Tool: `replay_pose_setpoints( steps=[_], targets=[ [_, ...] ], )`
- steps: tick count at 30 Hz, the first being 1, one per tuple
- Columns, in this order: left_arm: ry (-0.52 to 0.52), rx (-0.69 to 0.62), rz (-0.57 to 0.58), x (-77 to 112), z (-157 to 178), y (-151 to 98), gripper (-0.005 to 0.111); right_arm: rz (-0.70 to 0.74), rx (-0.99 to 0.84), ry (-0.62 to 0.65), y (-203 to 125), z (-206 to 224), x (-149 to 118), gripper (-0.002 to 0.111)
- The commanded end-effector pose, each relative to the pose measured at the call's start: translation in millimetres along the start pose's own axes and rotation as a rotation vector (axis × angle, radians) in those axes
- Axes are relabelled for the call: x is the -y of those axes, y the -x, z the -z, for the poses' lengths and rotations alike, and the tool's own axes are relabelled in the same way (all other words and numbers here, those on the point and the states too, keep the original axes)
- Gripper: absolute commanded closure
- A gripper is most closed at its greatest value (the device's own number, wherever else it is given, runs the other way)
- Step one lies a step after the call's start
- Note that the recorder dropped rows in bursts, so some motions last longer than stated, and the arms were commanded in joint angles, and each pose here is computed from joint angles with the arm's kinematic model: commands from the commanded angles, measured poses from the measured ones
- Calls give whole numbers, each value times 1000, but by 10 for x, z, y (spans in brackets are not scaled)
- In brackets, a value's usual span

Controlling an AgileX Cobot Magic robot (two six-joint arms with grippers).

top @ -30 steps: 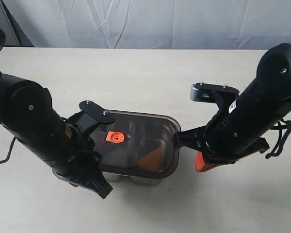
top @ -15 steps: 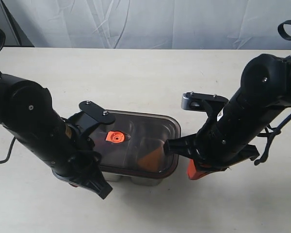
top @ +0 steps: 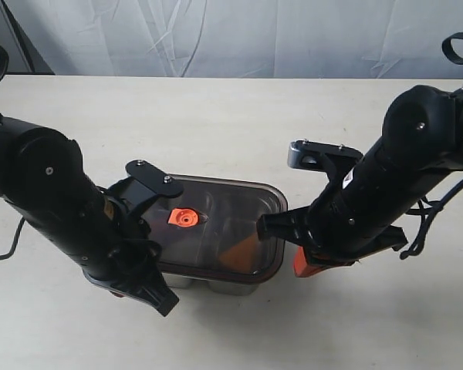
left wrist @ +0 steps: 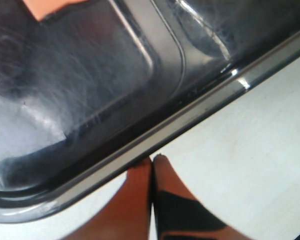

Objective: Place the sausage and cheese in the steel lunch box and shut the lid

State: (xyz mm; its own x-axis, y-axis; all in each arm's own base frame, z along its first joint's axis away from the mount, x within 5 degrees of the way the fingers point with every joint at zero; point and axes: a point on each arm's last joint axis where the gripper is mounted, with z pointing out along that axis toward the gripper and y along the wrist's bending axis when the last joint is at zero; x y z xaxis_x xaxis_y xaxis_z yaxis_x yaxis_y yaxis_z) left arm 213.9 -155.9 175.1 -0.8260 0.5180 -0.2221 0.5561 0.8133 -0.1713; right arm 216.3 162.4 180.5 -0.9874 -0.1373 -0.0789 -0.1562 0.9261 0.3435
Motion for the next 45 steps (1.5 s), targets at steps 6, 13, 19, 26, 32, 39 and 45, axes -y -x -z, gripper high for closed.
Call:
replay_pose_setpoints(
  steps=[6, 13, 19, 26, 32, 39, 45],
  targets=[
    [3, 2, 3, -8, 9, 9, 107, -10, -46, -25, 35, -162, 37, 109],
    [4, 2, 2, -9, 9, 9, 107, -15, -29, -1, 99, -111, -24, 109],
    [4, 2, 2, -9, 9, 9, 107, 11, -16, 6, 200, -33, -96, 109],
    [3, -2, 2, -8, 9, 6, 107, -4, -58, -3, 212, -137, -78, 109],
    [8, 0, -26, 11, 139, 16, 107, 39, -64, -13, 171, -161, -145, 109],
    [35, -39, -45, 28, 385, -27, 107, 39, -58, -12, 176, -161, -145, 109],
    [194, -47, -9, -83, 586, -119, 107, 39, -58, -12, 176, -161, -145, 109]
  ],
)
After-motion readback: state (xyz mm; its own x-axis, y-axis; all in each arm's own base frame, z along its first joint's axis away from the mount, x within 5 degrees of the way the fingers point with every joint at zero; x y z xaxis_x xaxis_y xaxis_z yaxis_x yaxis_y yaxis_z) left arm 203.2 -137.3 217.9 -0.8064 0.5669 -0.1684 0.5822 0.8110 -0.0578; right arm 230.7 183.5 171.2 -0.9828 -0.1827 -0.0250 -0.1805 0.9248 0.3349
